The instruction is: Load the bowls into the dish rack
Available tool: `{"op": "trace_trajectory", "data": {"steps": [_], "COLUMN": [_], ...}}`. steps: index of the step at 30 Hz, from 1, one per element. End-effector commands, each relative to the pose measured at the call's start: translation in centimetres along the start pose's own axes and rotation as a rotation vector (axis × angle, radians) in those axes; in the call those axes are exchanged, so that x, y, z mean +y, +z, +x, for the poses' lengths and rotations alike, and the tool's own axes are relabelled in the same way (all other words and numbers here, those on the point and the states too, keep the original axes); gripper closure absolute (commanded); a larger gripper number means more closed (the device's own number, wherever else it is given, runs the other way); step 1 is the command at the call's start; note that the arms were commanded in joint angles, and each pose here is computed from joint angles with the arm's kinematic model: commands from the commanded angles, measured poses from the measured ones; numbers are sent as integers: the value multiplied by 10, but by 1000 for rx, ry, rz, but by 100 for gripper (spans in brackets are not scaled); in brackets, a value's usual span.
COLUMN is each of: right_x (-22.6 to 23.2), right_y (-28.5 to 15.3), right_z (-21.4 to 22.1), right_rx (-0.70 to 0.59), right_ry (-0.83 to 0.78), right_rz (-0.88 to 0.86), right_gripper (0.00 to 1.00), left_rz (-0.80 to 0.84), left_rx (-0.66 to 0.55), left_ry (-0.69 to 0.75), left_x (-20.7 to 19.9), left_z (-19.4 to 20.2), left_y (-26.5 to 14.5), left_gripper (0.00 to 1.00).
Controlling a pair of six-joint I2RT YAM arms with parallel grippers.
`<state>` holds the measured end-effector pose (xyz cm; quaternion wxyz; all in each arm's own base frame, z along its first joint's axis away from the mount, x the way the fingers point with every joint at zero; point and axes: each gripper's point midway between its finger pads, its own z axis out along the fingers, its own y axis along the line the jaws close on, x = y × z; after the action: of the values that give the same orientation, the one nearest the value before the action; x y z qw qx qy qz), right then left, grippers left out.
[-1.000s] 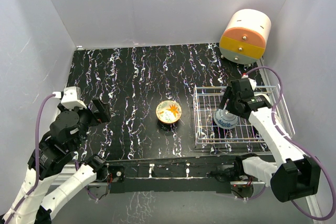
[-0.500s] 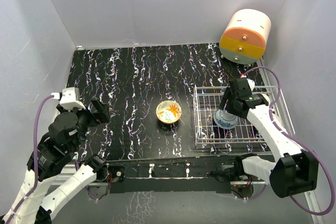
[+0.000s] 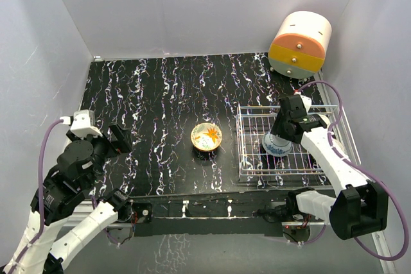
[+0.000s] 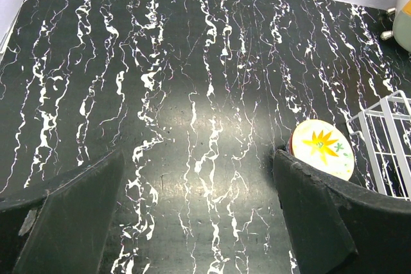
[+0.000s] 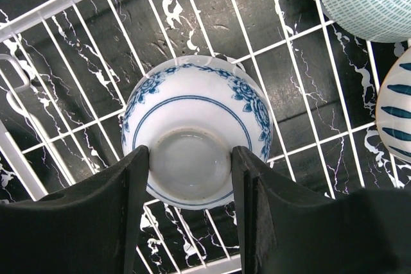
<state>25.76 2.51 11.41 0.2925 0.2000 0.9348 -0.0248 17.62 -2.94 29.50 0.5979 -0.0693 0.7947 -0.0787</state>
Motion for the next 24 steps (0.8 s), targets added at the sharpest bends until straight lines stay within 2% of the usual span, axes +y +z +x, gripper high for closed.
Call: {"op": "trace_trajectory", "data": {"steps": [1,11,24], "right_x": [7,11,-19], "right_y": [-2,19,46], "right_z": [-36,-74,-95], "right_rx": [-125,-175,-184], "right_ry": [27,54,175], "right_rz": [9,47,15], "right_gripper": [56,55,54], "left_rz": [-13,-29,-49], "left_rx": [-19,-18,-6], "left_ry": [6,5,21], "left_x": [6,10,13], "left_z": [-5,-6,-1], "left_y": [-5,-9,-6], "left_gripper": [3,3,3]}}
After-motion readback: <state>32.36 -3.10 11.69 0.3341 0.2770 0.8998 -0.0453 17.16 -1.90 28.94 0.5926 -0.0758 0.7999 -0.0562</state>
